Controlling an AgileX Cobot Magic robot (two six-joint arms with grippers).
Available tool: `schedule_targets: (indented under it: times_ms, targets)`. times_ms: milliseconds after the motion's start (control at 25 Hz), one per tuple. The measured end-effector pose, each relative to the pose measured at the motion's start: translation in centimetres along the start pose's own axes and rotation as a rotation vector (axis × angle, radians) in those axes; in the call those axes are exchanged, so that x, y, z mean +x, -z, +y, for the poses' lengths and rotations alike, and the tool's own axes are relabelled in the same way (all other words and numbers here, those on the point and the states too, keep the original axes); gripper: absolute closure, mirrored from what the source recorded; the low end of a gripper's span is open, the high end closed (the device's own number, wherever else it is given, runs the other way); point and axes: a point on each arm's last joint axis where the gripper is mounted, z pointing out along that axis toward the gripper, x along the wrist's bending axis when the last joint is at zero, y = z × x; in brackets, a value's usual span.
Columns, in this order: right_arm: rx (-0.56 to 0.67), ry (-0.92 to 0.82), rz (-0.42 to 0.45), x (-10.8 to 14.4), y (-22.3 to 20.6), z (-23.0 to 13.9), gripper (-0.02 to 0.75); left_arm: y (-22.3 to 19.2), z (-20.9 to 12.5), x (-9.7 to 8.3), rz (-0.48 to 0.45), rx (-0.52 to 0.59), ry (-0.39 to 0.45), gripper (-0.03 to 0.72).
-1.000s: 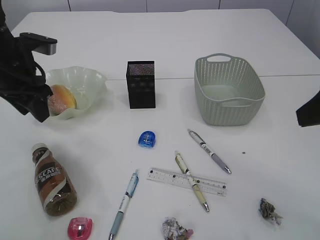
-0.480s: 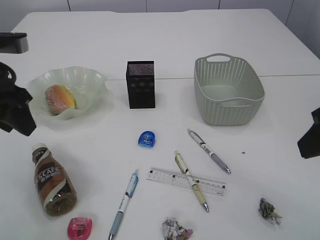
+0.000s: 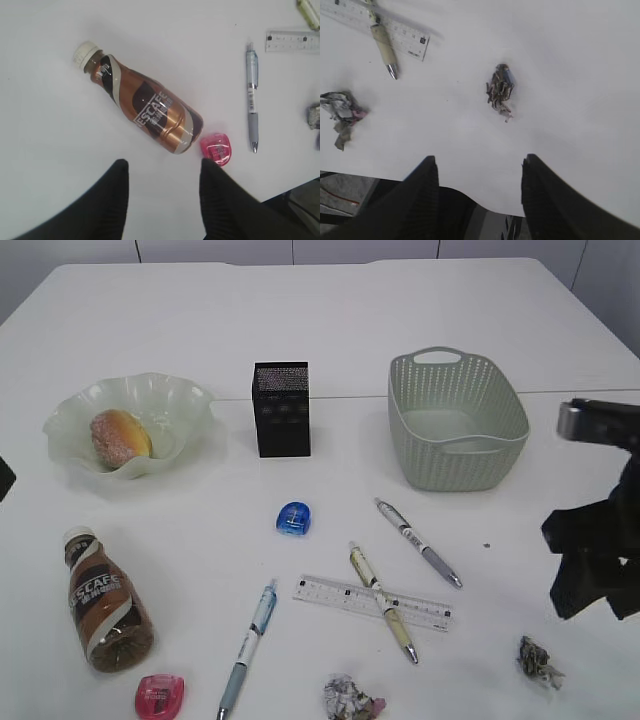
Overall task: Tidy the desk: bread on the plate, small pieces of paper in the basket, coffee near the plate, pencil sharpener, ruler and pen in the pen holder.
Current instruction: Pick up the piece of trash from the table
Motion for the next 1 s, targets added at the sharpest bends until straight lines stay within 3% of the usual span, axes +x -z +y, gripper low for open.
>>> schedule_targets:
  times_ms: [440,720,1000]
  targets:
    - [0.1,-0.031,-0.036,1.4,-7.1,2.6,0.347,0.5,-0.4,-0.1,-0.004,0.004,0.007,0.345]
    - [0.134,-0.034,-0.109,0.6,-9.2,3.0,0.347,0.5,-0.4,-0.1,-0.004,0.004,0.007,0.345]
    - [0.157,-0.038,-0.125,0.3,-10.5,3.3,0.347,0.5,-0.3,-0.1,-0.004,0.0,0.007,0.346]
